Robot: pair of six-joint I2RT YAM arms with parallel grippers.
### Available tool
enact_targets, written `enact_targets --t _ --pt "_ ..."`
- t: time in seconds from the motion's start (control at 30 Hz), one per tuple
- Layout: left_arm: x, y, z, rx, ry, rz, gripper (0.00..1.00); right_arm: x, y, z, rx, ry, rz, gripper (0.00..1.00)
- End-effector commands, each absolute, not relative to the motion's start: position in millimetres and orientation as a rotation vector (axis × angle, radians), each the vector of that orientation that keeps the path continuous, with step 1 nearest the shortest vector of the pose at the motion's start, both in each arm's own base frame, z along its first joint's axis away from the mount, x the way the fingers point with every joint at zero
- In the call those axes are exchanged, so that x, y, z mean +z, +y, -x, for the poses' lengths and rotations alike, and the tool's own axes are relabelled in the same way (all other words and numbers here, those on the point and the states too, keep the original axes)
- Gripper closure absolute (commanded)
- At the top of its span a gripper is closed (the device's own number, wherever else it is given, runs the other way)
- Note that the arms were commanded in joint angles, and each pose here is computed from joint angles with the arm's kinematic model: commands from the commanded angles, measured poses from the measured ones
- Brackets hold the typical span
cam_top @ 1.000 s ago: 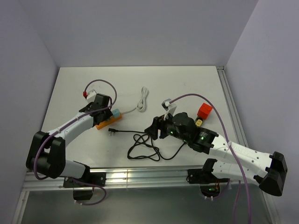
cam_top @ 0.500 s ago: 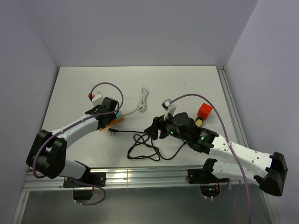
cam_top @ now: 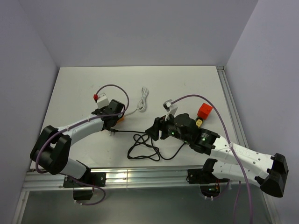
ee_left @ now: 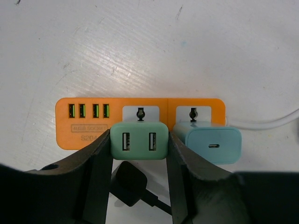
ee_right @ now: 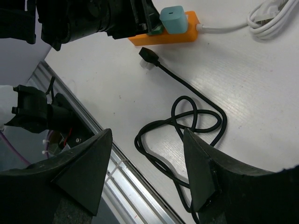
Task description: Insert the plug
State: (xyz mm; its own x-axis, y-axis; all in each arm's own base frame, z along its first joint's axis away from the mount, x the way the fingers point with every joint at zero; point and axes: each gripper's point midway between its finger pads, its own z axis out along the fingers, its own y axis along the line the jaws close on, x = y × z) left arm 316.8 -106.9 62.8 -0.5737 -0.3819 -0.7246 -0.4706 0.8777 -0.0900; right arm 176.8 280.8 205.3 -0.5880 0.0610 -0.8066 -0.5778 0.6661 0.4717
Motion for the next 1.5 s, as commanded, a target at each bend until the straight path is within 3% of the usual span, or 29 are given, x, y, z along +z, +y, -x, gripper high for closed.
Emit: enact_targets --t 0.0,0.5,0.63,0.7,0.73,0.77,0.8,0.83,0.87,0.9,1.13,1.2,1.47 --pt "17.5 -103.2 -275.3 0.177 2.43 0.614 1.0 213.8 280.0 -176.7 0.969 1.984 0.376 0.31" --pt "25.4 -115.3 -277.1 0.106 2.43 0.604 1.0 213.6 283.0 -175.9 0.994 1.999 0.355 0.3" --pt "50.3 -119.9 -288.1 0.056 2.374 0.606 1.0 216.1 283.9 -175.8 1.001 1.976 0.369 0.23" --pt "66.3 -119.9 -291.5 0.036 2.342 0.609 1.0 214.3 280.6 -178.7 0.978 1.978 0.348 0.15" --pt "73.9 -120.3 -292.6 0.021 2.329 0.602 0.99 213.1 278.4 -180.5 0.967 1.982 0.331 0.05" --pt "87.3 -120.3 -293.6 -0.014 2.295 0.605 0.97 214.5 276.5 -181.3 0.961 1.978 0.317 0.04" --pt "93.9 -119.9 -293.0 -0.031 2.282 0.599 0.66 210.6 273.4 -181.9 0.943 1.992 0.307 0.04" --pt "100.2 -120.9 -293.0 -0.057 2.264 0.593 0.57 206.9 271.0 -182.1 0.937 2.002 0.289 0.0" --pt "111.9 -120.9 -292.1 -0.097 2.236 0.595 0.55 208.8 269.3 -181.9 0.94 1.997 0.275 0.0" --pt "117.4 -120.9 -291.2 -0.115 2.226 0.593 0.4 205.5 266.6 -183.0 0.921 2.006 0.264 0.0" --pt "164.7 -119.8 -264.9 -0.31 2.158 0.608 0.38 197.8 253.2 -191.1 0.822 2.08 0.161 0.0" --pt "173.6 -117.4 -256.4 -0.359 2.133 0.603 0.31 191.0 248.7 -191.5 0.786 2.114 0.137 0.0" --pt "230.5 -125.5 -221.2 -0.646 2.038 0.545 0.3 206.8 249.3 -182.4 0.895 2.093 0.07 0.0"
